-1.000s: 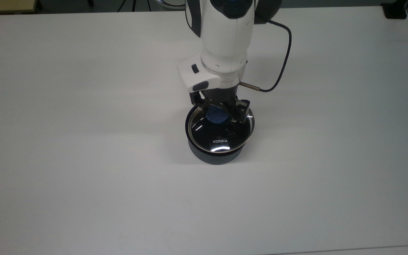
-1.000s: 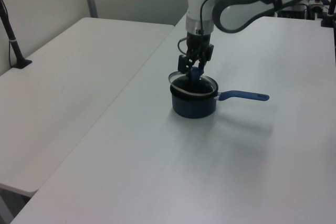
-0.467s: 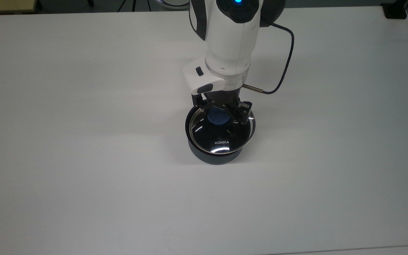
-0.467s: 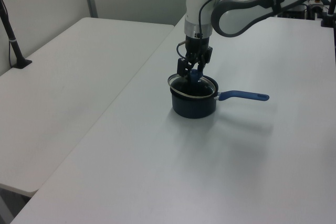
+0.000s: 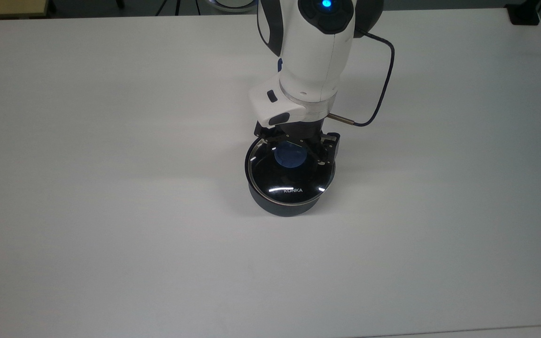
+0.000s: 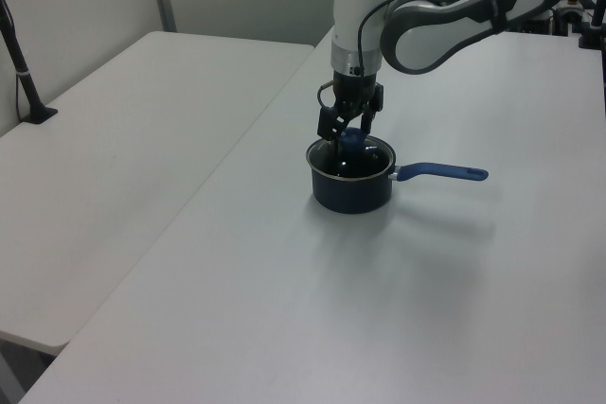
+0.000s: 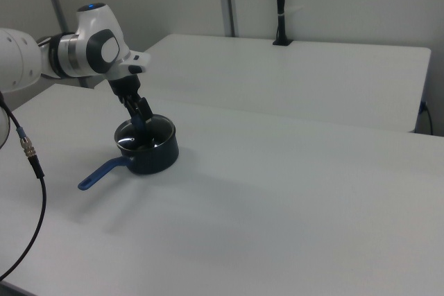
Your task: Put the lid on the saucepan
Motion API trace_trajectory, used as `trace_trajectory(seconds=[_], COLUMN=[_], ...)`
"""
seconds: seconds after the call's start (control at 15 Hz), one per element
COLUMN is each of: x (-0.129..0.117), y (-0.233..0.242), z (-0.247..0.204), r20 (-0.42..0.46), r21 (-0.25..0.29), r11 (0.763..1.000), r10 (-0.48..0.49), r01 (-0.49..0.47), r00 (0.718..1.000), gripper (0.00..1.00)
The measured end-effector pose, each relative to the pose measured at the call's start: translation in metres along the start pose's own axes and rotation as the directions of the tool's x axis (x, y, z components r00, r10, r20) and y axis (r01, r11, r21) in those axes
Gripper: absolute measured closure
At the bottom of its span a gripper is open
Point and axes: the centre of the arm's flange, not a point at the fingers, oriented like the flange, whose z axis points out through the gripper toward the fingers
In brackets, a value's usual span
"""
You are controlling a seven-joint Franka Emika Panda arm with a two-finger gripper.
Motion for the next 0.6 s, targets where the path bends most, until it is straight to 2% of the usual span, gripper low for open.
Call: trace_trajectory(seconds=[0.13, 0.33, 0.53, 0.6], x=[0.002, 0.0, -0.003, -0.007], y=[0.002, 0.019, 0.066, 0.094], z=[-0.014, -0.057, -0.124, -0.155], r20=[-0.012, 0.01, 0.035, 0.049], r21=[0.008, -0.021, -0.055, -0.068], r11=[1.0, 0.999, 0.995, 0.995], r10=[0.016, 0.051, 0.09, 0.074], r01=[-0.016, -0.051, -0.088, -0.071], r00=[1.0, 0.999, 0.995, 0.996], gripper=[0.0, 0.0, 0.0, 0.0])
